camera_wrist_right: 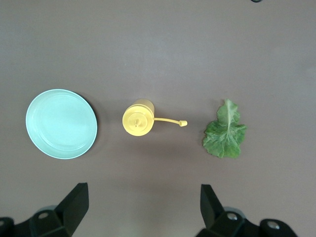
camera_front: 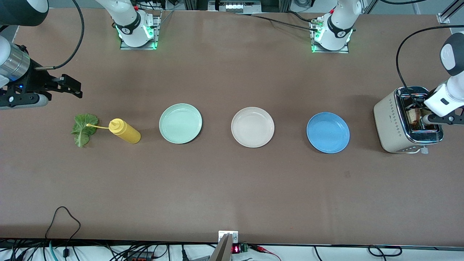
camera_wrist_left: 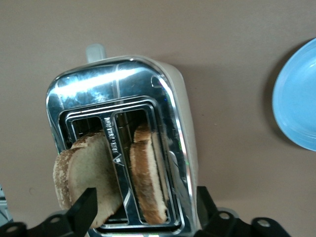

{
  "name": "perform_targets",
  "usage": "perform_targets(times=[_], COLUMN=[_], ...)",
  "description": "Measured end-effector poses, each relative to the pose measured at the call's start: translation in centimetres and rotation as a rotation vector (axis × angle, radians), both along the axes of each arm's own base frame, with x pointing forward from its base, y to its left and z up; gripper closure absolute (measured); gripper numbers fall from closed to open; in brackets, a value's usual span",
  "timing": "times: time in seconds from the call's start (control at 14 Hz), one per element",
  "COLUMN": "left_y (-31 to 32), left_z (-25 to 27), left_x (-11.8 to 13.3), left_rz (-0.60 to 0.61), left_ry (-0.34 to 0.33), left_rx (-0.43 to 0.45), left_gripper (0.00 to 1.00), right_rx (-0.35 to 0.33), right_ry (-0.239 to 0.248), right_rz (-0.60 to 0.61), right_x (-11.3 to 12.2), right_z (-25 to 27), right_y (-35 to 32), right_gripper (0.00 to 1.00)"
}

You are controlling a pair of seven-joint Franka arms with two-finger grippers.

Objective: Make sandwich in beige plate with both arms
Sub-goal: 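Lower the left gripper and grasp one bread slice in the toaster, then lift the bread slice out of the toaster with the left gripper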

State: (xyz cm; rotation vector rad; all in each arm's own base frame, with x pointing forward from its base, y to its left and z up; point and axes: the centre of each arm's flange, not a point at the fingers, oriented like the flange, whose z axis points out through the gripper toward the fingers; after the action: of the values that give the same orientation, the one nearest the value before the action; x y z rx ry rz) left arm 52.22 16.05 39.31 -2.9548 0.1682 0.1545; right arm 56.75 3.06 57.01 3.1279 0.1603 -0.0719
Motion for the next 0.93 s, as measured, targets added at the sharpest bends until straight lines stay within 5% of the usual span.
perform_targets(times=[0.21,0.72,0.93], left_y=[0.5,0.2,-0.1], left_z=[-2.0,-1.8,-0.6], left_x=[-0.9,-1.3,-1.0], left_rz=[-0.003,-0.004,-0.013], left_ry=[-0.027,-0.006,-0.009], left_rx=[-0.005,-0.007,-0.002], left_gripper=[0.19,0.9,0.91], right_rx=[0.0,0.0,0.0], right_ry=[0.003,0.003,0.003], right_rz=[0.003,0.006,0.007], right_x=[0.0,0.0,0.0], right_z=[-0.1,-0.2,-0.2], right_y=[0.2,0.4,0.4], right_gripper=[0.0,0.0,0.0])
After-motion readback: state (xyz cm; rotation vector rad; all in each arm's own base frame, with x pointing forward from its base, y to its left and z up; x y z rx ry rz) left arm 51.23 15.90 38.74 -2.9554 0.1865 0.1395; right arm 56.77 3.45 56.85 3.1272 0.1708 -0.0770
